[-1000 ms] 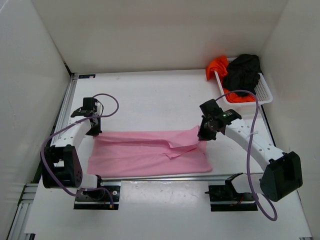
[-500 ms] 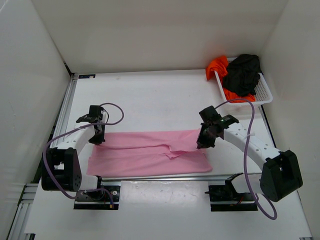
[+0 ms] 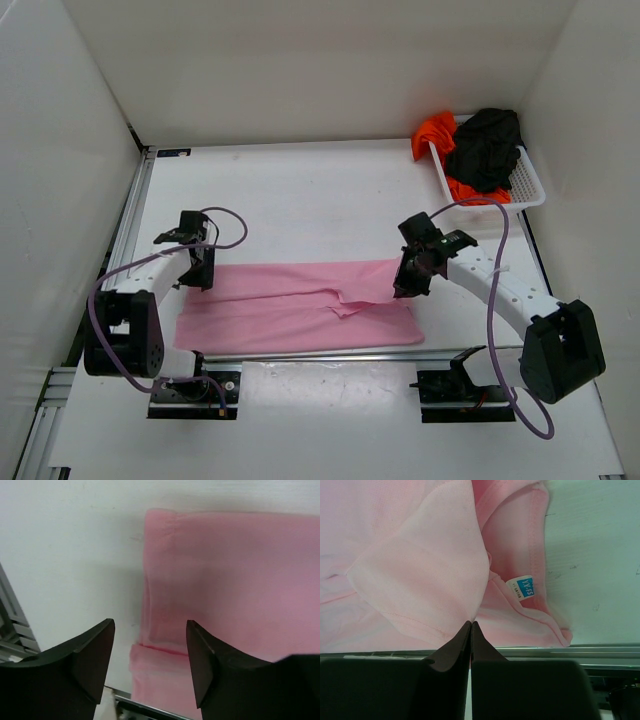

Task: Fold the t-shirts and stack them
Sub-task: Fold the other side of the tshirt into a rectangle

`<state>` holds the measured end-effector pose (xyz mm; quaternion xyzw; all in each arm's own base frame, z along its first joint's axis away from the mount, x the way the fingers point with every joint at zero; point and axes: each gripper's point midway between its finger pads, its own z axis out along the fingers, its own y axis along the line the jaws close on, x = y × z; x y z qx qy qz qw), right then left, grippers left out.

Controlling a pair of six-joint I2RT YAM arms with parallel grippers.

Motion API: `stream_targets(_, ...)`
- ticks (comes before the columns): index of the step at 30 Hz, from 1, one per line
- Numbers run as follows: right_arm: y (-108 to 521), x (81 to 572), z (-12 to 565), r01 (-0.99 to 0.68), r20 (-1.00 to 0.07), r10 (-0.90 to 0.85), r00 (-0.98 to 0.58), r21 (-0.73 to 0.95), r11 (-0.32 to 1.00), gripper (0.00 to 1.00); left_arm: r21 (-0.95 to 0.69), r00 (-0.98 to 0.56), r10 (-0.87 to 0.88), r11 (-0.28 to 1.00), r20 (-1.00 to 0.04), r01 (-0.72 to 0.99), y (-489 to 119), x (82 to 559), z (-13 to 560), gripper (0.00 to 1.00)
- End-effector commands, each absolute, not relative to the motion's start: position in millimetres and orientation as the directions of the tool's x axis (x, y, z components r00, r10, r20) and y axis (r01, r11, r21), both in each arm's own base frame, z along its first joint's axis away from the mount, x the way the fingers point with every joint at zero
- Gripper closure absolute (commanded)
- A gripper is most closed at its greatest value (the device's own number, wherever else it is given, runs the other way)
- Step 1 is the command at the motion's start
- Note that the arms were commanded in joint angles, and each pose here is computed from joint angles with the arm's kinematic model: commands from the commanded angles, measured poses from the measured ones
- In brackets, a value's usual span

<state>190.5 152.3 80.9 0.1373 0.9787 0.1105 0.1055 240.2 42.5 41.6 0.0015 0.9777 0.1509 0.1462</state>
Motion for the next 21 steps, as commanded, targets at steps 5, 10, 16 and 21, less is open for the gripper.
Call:
stream_targets(5,160,209,77,0.230,-0.184,0.281,-0.942,0.258,0.938,1.00,0.268,-0.844,0.060,0.958,-0.532,-0.101,36,279,115,0.08)
stream_targets(10,163,250,79,0.264,-0.160,0.319,-0.934,0.293,0.919,1.00,0.185,-0.676,0.220,0.975,-0.703,0.126,-54,312,193,0.19)
stream_targets(16,161,280,58,0.325,-0.052,0.361,-0.931,0.328,0.887,1.00,0.156,-0.620,0.507,0.833,-0.599,0.530,-184,279,172,0.37)
stream_targets(21,167,288,44,0.338,-0.006,0.363,-0.932,0.347,0.875,1.00,0.065,-0.520,0.666,0.646,-0.535,0.761,-286,240,138,0.40)
